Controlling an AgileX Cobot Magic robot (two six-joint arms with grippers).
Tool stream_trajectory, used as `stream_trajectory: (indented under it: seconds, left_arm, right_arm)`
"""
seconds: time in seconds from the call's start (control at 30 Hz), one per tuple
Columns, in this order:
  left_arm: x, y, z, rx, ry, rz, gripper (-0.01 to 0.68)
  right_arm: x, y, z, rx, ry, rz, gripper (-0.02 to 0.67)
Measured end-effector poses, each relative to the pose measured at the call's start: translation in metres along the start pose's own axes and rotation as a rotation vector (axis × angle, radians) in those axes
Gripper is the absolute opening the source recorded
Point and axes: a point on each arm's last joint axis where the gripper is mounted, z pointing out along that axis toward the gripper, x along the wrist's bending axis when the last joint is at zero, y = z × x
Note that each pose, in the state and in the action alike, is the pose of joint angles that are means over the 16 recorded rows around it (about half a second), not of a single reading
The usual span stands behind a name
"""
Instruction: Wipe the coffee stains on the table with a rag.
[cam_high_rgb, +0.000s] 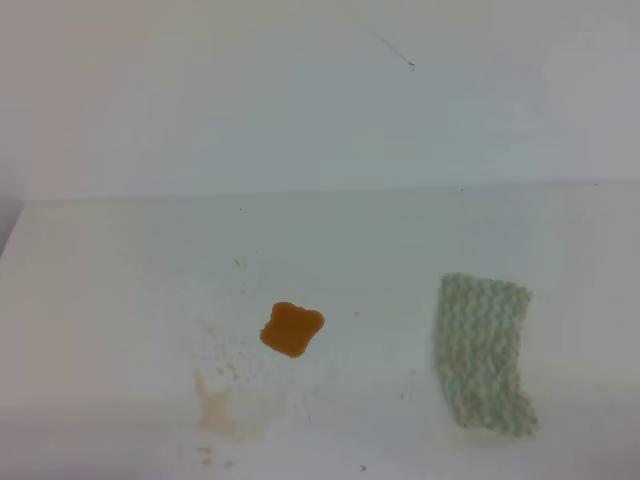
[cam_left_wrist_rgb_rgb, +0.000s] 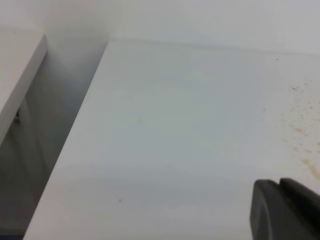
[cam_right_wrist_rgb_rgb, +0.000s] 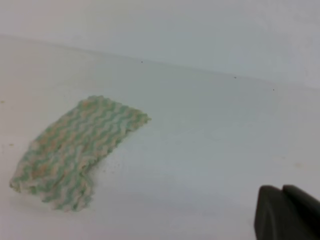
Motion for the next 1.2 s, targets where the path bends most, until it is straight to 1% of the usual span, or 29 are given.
stream_trajectory:
  seconds: [1.2]
  left_arm:
    - [0.0000, -0.0002, 0.0000, 0.002, 0.000, 0.000, -0.002]
  right_arm:
    - [-0.0002, 0.0010, -0.0001, -0.005, -0.001, 0.000, -0.003]
